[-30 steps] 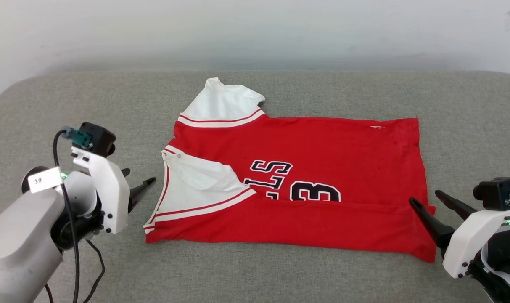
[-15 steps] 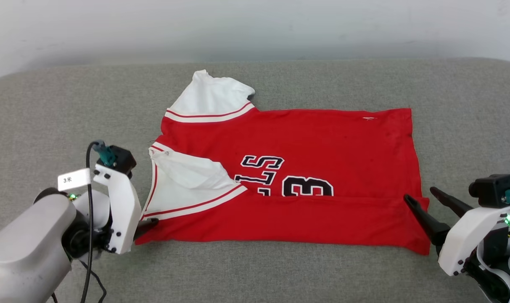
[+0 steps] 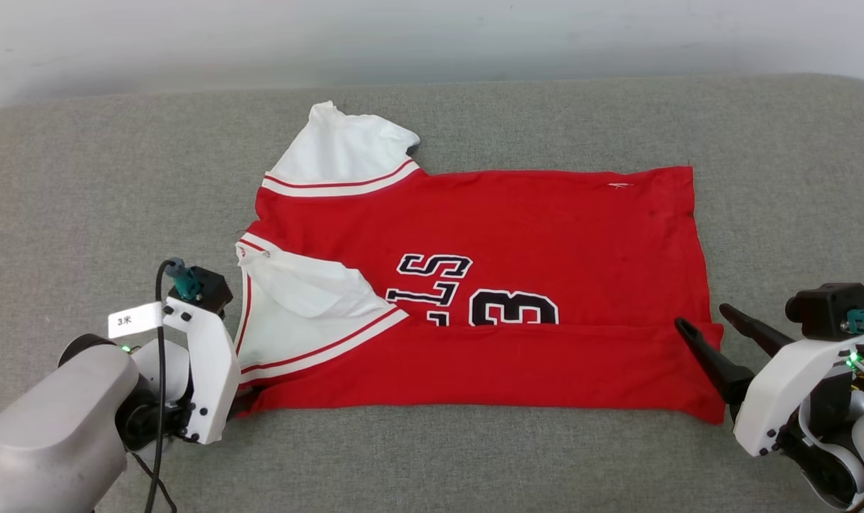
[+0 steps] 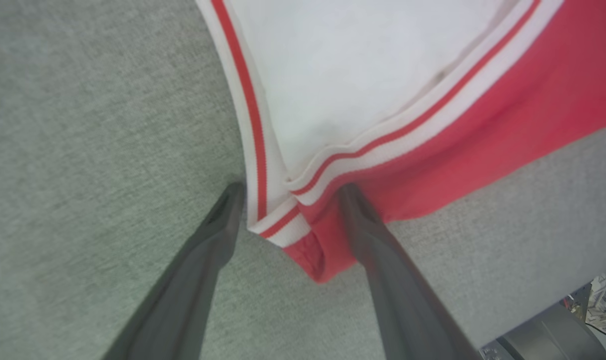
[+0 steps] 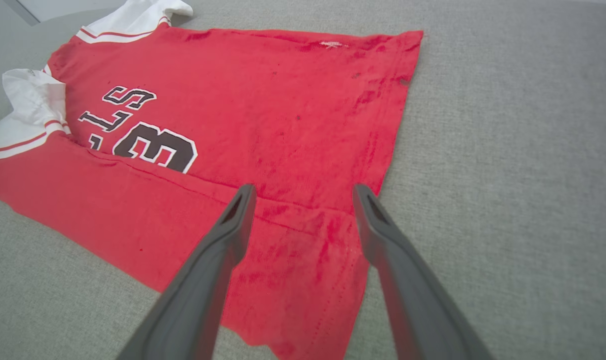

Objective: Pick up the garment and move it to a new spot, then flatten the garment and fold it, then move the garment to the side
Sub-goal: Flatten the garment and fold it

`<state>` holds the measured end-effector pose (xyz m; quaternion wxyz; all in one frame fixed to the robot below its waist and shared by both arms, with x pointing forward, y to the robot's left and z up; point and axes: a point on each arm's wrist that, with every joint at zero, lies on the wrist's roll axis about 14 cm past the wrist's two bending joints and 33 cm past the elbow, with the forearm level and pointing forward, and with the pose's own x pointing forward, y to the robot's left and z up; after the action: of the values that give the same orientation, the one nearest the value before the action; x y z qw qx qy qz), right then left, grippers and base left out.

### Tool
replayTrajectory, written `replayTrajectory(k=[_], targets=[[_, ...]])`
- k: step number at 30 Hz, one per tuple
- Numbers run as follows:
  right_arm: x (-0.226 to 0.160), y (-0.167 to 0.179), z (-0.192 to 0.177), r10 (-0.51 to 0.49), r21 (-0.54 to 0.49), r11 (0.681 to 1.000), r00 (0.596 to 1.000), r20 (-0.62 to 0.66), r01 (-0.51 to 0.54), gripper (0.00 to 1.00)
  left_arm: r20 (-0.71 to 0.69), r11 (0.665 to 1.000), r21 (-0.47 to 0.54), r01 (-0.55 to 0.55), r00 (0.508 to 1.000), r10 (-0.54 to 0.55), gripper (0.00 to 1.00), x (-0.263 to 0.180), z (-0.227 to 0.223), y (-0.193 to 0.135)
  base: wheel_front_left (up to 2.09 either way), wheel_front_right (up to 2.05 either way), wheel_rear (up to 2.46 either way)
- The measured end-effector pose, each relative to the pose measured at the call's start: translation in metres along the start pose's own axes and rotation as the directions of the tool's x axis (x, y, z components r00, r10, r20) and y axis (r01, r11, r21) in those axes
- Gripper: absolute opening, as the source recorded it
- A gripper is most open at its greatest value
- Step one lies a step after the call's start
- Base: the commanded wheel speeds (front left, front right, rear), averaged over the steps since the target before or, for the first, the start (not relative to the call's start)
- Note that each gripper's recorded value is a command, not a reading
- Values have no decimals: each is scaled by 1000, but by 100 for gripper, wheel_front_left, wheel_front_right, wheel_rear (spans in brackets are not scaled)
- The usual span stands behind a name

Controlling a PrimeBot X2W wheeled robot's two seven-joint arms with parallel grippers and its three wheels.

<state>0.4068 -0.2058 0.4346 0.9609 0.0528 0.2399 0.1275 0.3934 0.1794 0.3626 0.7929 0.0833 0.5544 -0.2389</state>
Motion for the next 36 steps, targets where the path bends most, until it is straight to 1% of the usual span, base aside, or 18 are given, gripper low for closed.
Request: replayTrajectory(k=[1, 2, 7, 11, 13, 17, 18, 19, 21, 25, 28, 33, 36], targets=[[0, 0, 1, 1, -3, 1000, 1000, 1, -1, 100, 2, 1000, 3, 1, 1000, -1, 43, 0, 0, -1, 0, 0, 0], [0, 0, 3, 2, -10, 1000, 1000, 2, -2, 100, 5, 1000, 3, 3, 1000, -4, 0, -1, 0, -2, 0, 0, 0], [-5, -6, 27, -3, -60, 998, 1000, 31, 4, 100, 67, 1000, -7, 10, 998, -10, 0, -11, 8, -6, 0, 0, 0], [-10, -11, 45, -8, -123, 992, 1000, 16, 10, 100, 142, 1000, 13, 0, 990, -2, 0, -24, 19, -7, 0, 0, 0], [-15, -13, 47, -12, -157, 988, 1000, -27, 8, 100, 183, 1000, 27, -6, 983, 1, 0, -32, 26, -7, 0, 0, 0], [-23, -18, 44, -32, -187, 982, 989, -147, 4, 100, 253, 999, 52, -17, 968, 3, 0, -47, 37, -8, 0, 0, 0], [-23, -18, 44, -32, -187, 982, 989, -147, 4, 100, 253, 999, 52, -17, 968, 3, 0, -47, 37, -8, 0, 0, 0], [-26, -20, 41, -41, -197, 980, 978, -204, 0, 100, 271, 998, 60, -19, 963, 2, 0, -51, 39, -8, 0, 0, 0], [-29, -20, 31, -43, -183, 983, 959, -280, -10, 100, 282, 997, 68, -21, 959, 1, 0, -54, 39, -8, 0, 0, 0], [-31, -18, 13, -47, -175, 984, 918, -393, -25, 100, 294, 996, 82, -16, 956, -8, 0, -55, 40, -11, 0, 0, 0], [-29, -13, -7, -36, -154, 987, 880, -474, -43, 100, 302, 996, 88, -11, 953, -16, 0, -55, 42, -13, 0, 0, 0], [-20, -4, -33, -27, -147, 987, 833, -553, -66, 100, 308, 995, 96, -7, 951, -23, 0, -51, 46, -13, 0, 0, 0], [-15, -6, -51, -44, -153, 986, 799, -599, -61, 100, 305, 995, 96, -4, 952, -26, 0, -48, 48, -12, 0, 0, 0]])
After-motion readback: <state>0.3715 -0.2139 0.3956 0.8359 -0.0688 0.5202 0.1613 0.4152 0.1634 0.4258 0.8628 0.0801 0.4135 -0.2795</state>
